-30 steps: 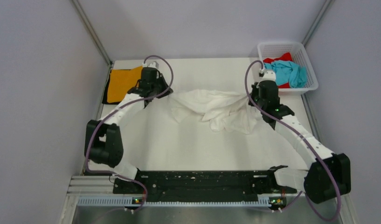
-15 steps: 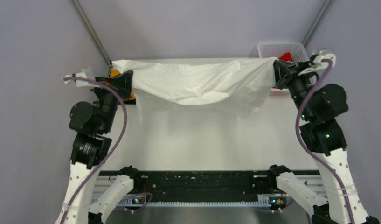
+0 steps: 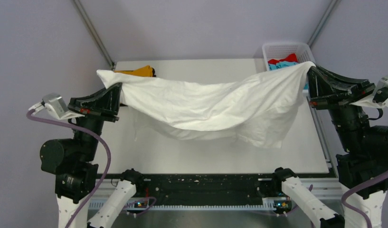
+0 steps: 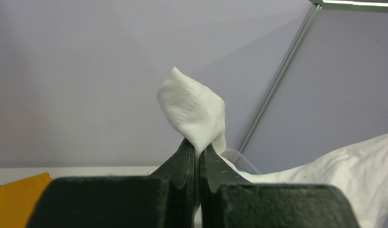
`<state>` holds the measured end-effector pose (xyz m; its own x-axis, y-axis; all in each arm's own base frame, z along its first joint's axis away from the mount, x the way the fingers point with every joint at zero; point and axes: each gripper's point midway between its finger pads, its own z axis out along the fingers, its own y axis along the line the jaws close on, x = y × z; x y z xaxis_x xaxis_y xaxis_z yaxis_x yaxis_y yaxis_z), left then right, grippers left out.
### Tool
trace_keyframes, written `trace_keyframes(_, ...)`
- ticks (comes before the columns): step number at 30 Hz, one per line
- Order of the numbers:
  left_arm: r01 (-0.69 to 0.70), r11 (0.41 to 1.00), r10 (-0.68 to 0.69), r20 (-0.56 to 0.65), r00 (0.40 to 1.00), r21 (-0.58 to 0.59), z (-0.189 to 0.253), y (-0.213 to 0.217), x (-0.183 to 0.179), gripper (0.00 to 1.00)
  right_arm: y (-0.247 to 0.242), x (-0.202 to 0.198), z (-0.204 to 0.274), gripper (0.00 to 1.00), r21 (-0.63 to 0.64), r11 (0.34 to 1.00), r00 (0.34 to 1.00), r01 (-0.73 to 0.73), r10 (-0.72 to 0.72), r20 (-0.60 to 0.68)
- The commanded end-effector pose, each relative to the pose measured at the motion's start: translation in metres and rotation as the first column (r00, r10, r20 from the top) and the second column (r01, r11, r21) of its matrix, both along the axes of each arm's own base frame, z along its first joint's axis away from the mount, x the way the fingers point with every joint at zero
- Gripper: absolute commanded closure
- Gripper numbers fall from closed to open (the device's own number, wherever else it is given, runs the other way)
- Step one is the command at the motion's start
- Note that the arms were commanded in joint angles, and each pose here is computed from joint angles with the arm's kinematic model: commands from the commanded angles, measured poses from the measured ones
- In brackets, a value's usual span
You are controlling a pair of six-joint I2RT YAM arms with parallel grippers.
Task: Fold and stack the t-shirts
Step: Flatten out the tshirt
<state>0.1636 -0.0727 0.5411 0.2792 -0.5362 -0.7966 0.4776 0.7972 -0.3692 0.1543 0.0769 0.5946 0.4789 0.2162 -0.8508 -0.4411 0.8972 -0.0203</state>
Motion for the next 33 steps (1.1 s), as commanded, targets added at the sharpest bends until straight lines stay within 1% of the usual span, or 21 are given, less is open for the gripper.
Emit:
trace_keyframes(1,-0.002,1.0,0.0,-0.118,0.993,-0.017,-0.03,-0.009,0.04,1.0,-0.001,0.036,-0.019,1.0,-0.015,0.998,0.995,0.062,-0.063,-0.079)
trace_keyframes(4,-0.048,0.999,0.039,-0.271,0.962,-0.025,-0.071,-0.013,0.084,1.0,-0.013,0.081,-0.047,1.0,-0.016,0.981,0.969,0.194,-0.194,-0.155)
trace_keyframes(7,-0.099,0.995,0.08,-0.443,0.893,-0.02,-0.129,-0.019,0.134,1.0,-0.025,0.137,-0.097,1.0,-0.059,0.939,0.903,0.339,-0.342,-0.26)
trace_keyframes(9,-0.152,0.988,0.141,-0.578,0.804,0.03,-0.178,-0.019,0.167,1.0,-0.031,0.177,-0.148,1.0,-0.128,0.897,0.825,0.422,-0.439,-0.355)
trace_keyframes(11,-0.204,0.975,0.208,-0.7,0.683,0.09,-0.23,-0.015,0.198,1.0,-0.032,0.217,-0.206,1.0,-0.199,0.864,0.752,0.463,-0.502,-0.428)
trace_keyframes(12,-0.207,0.971,0.222,-0.754,0.618,0.116,-0.258,-0.014,0.214,1.0,-0.029,0.24,-0.238,1.0,-0.235,0.859,0.73,0.456,-0.511,-0.454)
trace_keyframes(13,-0.196,0.972,0.219,-0.807,0.549,0.131,-0.287,-0.015,0.229,0.95,-0.026,0.26,-0.262,1.0,-0.241,0.861,0.719,0.447,-0.506,-0.476)
trace_keyframes(15,-0.151,0.982,0.172,-0.883,0.437,0.116,-0.332,-0.02,0.258,0.76,-0.02,0.297,-0.314,1.0,-0.255,0.876,0.681,0.41,-0.48,-0.553)
trace_keyframes(16,-0.136,0.985,0.148,-0.914,0.378,0.103,-0.35,-0.021,0.27,0.73,-0.018,0.314,-0.337,1.0,-0.266,0.878,0.659,0.398,-0.475,-0.583)
trace_keyframes(17,-0.089,0.992,0.116,-0.938,0.326,0.091,-0.368,-0.026,0.281,0.62,-0.017,0.329,-0.352,1.0,-0.28,0.877,0.645,0.391,-0.478,-0.597)
trace_keyframes(18,-0.079,0.992,0.115,-0.959,0.259,0.097,-0.386,-0.026,0.296,0.39,-0.015,0.343,-0.367,0.94,-0.296,0.873,0.626,0.387,-0.484,-0.611)
trace_keyframes(19,-0.07,0.993,0.11,-0.969,0.22,0.097,-0.396,-0.027,0.305,0.3,-0.012,0.354,-0.381,0.8,-0.313,0.873,0.605,0.375,-0.486,-0.63)
trace_keyframes(20,-0.061,0.993,0.111,-0.976,0.187,0.101,-0.405,-0.027,0.313,0.21,-0.01,0.362,-0.388,0.56,-0.321,0.874,0.59,0.365,-0.484,-0.646)
trace_keyframes(21,-0.055,0.993,0.112,-0.979,0.169,0.104,-0.409,-0.028,0.318,0.05,-0.007,0.368,-0.397,0.39,-0.322,0.877,0.574,0.355,-0.477,-0.666)
trace_keyframes(22,-0.051,0.993,0.113,-0.981,0.159,0.106,-0.413,-0.027,0.321,0.02,-0.006,0.372,-0.4,0.25,-0.32,0.877,0.563,0.358,-0.476,-0.675)
trace_keyframes(23,-0.051,0.993,0.117,-0.98,0.16,0.11,-0.413,-0.026,0.324,0.01,-0.006,0.373,-0.402,0.18,-0.325,0.876,0.554,0.358,-0.479,-0.681)
trace_keyframes(24,-0.053,0.992,0.126,-0.978,0.167,0.119,-0.412,-0.024,0.325,0.01,-0.007,0.373,-0.401,0.08,-0.323,0.875,0.551,0.361,-0.48,-0.683)
trace_keyframes(25,-0.059,0.99,0.135,-0.975,0.175,0.127,-0.41,-0.022,0.325,0.01,-0.007,0.371,-0.399,0.03,-0.323,0.875,0.549,0.362,-0.48,-0.684)
trace_keyframes(28,-0.095,0.98,0.187,-0.966,0.179,0.173,-0.399,-0.009,0.315,0.01,-0.004,0.358,-0.391,0.01,-0.312,0.89,0.542,0.332,-0.45,-0.709)
trace_keyframes(30,-0.147,0.965,0.242,-0.957,0.16,0.219,-0.395,0.004,0.3,0.01,0.001,0.344,-0.389,0.01,-0.282,0.91,0.533,0.305,-0.409,-0.741)
trace_keyframes(33,-0.186,0.949,0.281,-0.952,0.125,0.255,-0.399,0.018,0.265,0.01,0.01,0.316,-0.393,0.01,-0.213,0.941,0.528,0.264,-0.325,-0.785)
